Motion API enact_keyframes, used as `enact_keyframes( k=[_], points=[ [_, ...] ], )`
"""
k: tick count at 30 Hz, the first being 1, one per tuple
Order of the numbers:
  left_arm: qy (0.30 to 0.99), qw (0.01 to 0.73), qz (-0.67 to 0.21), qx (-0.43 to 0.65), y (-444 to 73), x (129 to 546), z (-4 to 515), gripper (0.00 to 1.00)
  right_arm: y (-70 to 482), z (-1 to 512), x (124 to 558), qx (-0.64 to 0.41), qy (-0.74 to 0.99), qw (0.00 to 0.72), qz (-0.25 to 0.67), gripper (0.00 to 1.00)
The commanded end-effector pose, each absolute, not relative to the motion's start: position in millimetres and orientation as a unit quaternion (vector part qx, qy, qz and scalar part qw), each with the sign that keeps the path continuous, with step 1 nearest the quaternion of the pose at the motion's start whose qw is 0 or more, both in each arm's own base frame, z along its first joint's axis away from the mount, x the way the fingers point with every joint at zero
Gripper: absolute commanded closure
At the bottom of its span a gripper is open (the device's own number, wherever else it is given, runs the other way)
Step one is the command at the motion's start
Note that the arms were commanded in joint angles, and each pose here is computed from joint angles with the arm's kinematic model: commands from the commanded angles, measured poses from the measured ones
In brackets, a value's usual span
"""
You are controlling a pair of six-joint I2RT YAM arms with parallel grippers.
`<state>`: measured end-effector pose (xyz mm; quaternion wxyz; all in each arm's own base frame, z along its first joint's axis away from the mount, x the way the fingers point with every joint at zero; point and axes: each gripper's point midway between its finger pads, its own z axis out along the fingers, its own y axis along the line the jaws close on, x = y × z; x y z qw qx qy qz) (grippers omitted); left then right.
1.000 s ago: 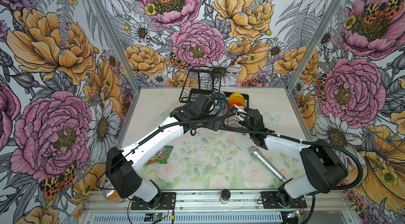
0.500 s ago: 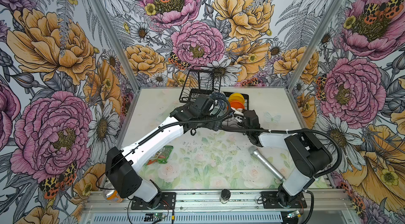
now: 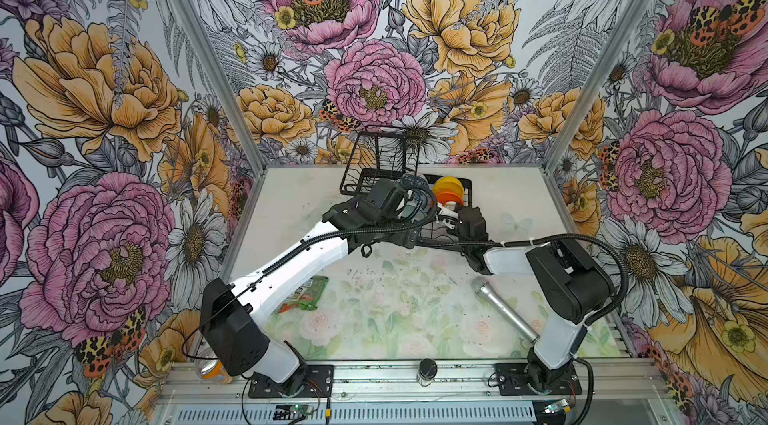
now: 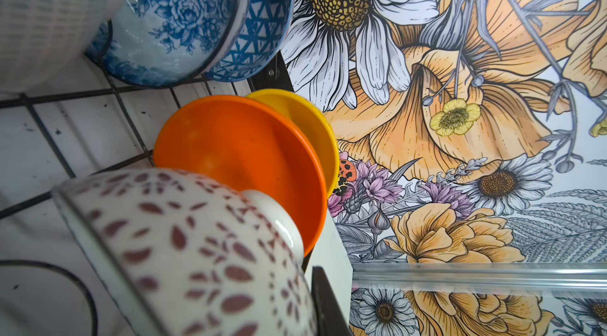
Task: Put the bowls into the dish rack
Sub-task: 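Lower the maroon-patterned bowl upright against the orange bowl and open the right gripper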
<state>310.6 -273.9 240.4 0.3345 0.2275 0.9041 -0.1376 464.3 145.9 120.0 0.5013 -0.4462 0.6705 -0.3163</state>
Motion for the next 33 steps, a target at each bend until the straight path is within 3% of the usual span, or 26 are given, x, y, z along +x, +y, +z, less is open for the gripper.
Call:
enact_keyframes(
  k=[1,21,33],
  points=[
    [0.896,0.348,-0.153,0.228,-273,309,251,0.01,156,138,470,-0.437,0.659,0.535,-0.297,1.00],
    [0.897,0.349,-0.155,0.224,-271,306,252,0.01,162,116,452,-0.432,0.684,0.523,-0.267,1.00],
    [0.898,0.347,-0.156,0.223,-270,305,251,0.01,157,134,452,-0.404,0.691,0.537,-0.266,0.79]
  ],
)
